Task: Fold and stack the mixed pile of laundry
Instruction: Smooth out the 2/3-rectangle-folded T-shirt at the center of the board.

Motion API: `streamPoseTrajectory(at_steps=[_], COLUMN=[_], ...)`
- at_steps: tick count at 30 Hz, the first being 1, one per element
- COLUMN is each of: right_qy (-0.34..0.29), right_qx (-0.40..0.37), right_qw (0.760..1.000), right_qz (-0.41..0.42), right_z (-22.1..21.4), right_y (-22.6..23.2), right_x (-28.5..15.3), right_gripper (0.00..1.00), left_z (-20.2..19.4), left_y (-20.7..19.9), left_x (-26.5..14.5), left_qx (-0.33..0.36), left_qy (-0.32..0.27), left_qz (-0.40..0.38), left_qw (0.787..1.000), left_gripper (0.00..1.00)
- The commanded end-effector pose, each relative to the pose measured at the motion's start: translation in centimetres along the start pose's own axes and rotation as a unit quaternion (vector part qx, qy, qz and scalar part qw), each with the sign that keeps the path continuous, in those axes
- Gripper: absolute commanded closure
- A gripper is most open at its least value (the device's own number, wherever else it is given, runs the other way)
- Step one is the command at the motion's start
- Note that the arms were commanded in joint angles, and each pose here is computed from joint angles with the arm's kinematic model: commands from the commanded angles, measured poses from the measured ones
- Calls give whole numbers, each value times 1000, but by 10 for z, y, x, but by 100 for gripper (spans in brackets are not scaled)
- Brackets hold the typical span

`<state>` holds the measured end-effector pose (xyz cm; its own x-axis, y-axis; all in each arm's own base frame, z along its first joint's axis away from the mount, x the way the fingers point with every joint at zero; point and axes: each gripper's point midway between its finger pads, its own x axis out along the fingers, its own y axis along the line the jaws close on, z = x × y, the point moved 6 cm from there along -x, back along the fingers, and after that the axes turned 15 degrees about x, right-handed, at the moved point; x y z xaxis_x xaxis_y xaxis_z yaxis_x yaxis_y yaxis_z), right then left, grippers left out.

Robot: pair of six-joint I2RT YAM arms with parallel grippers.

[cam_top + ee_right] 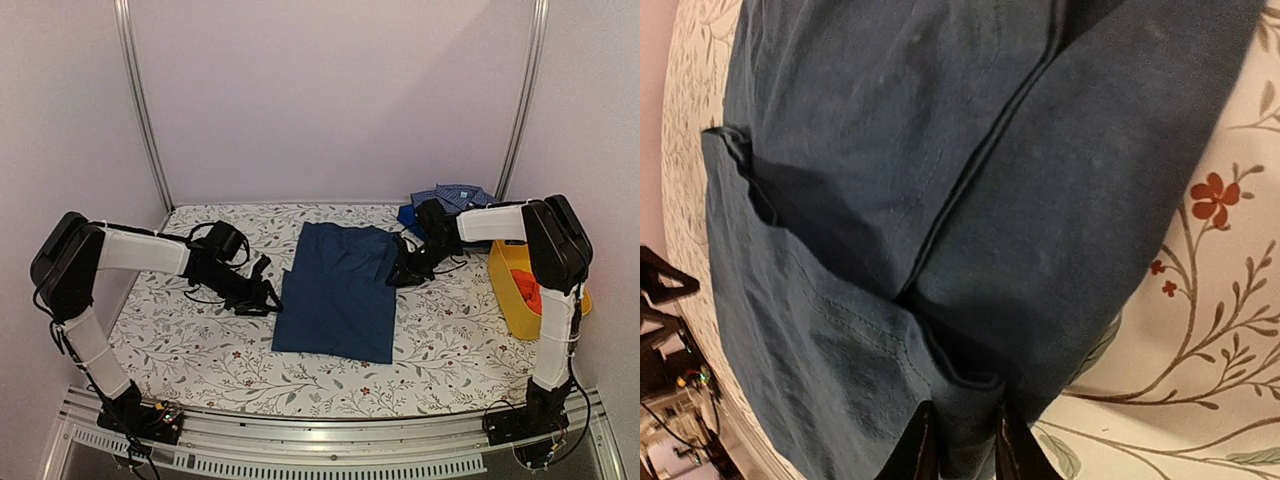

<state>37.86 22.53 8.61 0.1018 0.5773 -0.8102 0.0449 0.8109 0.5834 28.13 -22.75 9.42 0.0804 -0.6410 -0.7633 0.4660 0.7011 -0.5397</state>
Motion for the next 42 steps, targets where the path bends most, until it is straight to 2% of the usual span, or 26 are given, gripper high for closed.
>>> streamPoseTrajectory(at_steps=[1,4,9,12,13,15,18,19,23,26,30,35,40,42], right_qy=[3,0,-36,-52,-56,-63,-84,-99,-150,-157,-132,-50,6,23], right_qx=[-8,-5,2,1,2,3,1,-1,-6,-10,-16,-13,-11,15], right_qw=[1000,999,997,996,995,995,992,989,978,976,985,998,998,998], right_qz=[-15,-34,-69,-78,-81,-83,-98,-108,-148,-151,-114,30,59,59], right_z=[2,2,6,8,9,11,16,19,28,26,8,-57,-124,-145], right_y=[-5,-14,-24,-25,-25,-25,-22,-21,-20,-20,-14,17,37,33], right_x=[12,16,4,1,0,-1,-11,-18,-51,-69,-76,-66,-43,-33], right_gripper=[90,100,100,94,89,69,65,61,54,50,49,50,51,51], left_z=[5,3,-2,-9,-11,-15,-20,-22,-31,-38,-42,-47,-59,-65], left_y=[8,12,17,22,23,24,26,26,30,33,28,8,-11,-15], left_x=[5,6,7,10,11,12,10,8,1,-3,-6,-8,1,5], left_qx=[-3,-7,-12,-18,-19,-20,-19,-19,-23,-25,-12,20,35,35], left_qy=[-5,-4,0,7,11,14,18,18,17,18,14,-4,9,15], left_qz=[7,8,14,19,20,22,28,33,47,49,35,-17,-55,-62], left_qw=[1000,1000,1000,1000,1000,999,999,999,998,998,999,1000,998,997], left_gripper=[48,48,48,48,48,48,47,47,46,46,46,49,54,55])
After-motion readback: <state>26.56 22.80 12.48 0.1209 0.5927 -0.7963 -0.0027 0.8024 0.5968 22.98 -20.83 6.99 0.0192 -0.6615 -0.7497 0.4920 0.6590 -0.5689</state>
